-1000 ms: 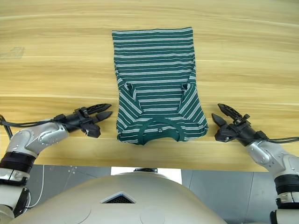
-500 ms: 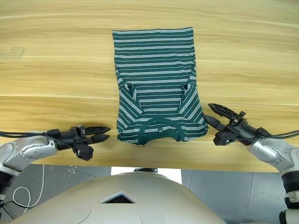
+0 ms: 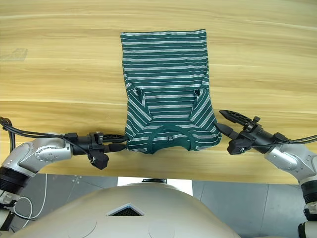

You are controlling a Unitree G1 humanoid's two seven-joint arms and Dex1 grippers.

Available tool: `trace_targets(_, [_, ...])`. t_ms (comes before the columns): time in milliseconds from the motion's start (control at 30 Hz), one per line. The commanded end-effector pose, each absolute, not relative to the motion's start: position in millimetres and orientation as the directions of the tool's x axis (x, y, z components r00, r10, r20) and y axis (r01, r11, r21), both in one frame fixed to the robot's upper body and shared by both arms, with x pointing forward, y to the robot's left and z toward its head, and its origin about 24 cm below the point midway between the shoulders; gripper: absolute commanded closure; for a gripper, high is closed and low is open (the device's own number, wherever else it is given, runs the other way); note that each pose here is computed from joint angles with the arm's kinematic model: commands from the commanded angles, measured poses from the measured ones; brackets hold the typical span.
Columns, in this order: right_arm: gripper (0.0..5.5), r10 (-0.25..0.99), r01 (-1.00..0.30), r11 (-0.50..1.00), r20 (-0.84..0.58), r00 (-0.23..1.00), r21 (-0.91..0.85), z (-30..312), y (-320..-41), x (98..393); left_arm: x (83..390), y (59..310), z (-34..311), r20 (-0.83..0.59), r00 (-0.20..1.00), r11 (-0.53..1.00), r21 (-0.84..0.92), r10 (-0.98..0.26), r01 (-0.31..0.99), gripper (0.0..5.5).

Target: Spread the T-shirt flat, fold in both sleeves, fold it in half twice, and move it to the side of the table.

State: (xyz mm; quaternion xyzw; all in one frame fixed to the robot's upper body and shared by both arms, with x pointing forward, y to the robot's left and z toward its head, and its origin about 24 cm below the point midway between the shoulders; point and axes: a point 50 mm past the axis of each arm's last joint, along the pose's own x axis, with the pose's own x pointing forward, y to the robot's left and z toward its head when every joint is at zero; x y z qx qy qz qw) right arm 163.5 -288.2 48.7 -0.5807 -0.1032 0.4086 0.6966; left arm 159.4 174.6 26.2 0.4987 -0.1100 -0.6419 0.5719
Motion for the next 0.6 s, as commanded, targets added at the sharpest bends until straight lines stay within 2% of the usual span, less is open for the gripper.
trace_targets(33, [2.89,0.638,-0.432,0.002,-0.331,0.695,-0.902,56.1,-303.5,167.5,154.8,173.8,8.4,-0.594,0.080,-0.409,0.638,-0.800,0.652,3.81])
trace_targets(167, [2.89,0.546,-0.428,-0.011,-0.364,0.755,-0.904,62.7,-328.0,166.2,156.4,170.3,4.7,-0.592,0.070,-0.412,0.637,-0.803,0.652,3.81])
trace_targets(233, [2.89,0.532,-0.465,-0.046,-0.416,0.738,-0.884,60.0,-332.3,161.8,155.7,168.5,2.3,-0.589,0.066,-0.412,0.635,-0.805,0.653,3.81])
trace_targets(433, [2.89,0.597,-0.533,-0.089,-0.473,0.648,-0.842,49.9,-317.2,150.6,155.7,165.1,1.5,-0.583,0.059,-0.412,0.638,-0.810,0.650,3.81])
trace_targets(600, [2.89,0.643,-0.589,-0.079,-0.492,0.587,-0.804,34.8,-304.5,140.1,156.6,168.8,7.3,-0.570,0.112,-0.373,0.662,-0.814,0.650,3.81])
